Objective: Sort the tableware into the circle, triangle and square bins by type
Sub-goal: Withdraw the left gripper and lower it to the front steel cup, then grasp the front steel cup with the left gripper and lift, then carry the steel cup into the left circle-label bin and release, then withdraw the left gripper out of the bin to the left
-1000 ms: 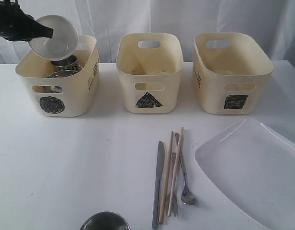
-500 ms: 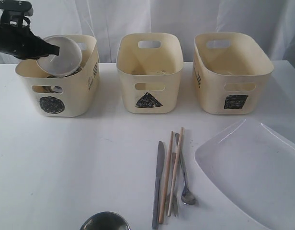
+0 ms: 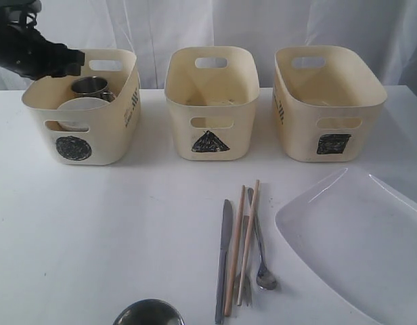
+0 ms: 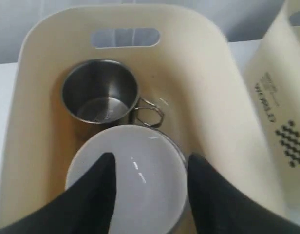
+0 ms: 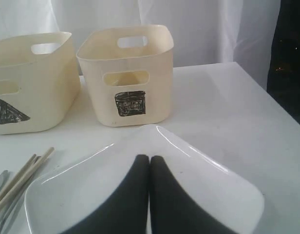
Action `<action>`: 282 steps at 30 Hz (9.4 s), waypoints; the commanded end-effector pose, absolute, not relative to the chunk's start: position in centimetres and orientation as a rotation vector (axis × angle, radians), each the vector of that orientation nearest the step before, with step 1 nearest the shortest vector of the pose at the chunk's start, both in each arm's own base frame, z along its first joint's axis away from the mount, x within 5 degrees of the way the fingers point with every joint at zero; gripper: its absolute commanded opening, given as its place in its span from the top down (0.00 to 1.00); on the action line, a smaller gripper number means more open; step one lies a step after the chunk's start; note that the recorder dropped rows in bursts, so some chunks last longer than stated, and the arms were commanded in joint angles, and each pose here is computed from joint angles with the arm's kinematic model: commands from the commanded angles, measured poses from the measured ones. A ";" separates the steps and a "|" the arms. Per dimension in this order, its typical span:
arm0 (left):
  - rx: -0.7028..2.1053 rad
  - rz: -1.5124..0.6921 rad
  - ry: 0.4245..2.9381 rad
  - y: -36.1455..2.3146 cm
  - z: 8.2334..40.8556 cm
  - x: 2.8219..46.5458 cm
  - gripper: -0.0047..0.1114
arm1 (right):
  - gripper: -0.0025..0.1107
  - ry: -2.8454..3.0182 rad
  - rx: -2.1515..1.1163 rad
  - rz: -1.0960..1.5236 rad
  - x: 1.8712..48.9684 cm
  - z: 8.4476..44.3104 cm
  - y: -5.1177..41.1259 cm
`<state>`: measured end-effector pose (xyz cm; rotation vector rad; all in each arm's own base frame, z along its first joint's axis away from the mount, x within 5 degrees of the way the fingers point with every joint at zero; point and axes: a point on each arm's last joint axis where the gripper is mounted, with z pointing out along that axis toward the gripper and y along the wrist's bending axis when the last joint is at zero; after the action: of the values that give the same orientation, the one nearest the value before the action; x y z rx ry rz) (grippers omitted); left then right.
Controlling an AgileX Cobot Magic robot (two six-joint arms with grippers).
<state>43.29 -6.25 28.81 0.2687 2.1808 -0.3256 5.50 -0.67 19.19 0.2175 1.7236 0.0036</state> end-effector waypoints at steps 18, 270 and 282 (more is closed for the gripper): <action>0.762 -0.580 2.431 -12.6 30.0 23.7 0.52 | 0.98 1.717 0.205 0.002 5.5 19.1 -0.6; 0.203 -0.196 1.821 -2.2 31.1 8.6 0.64 | 0.98 1.717 0.203 0.000 5.5 19.1 -0.6; 0.299 -0.256 1.924 -2.3 28.4 3.4 0.64 | 0.98 1.717 0.203 0.000 5.5 19.1 -0.6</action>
<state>4.05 -1.98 29.45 0.2740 1.8308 -0.2019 5.50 -0.67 19.19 0.2175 1.7236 0.0036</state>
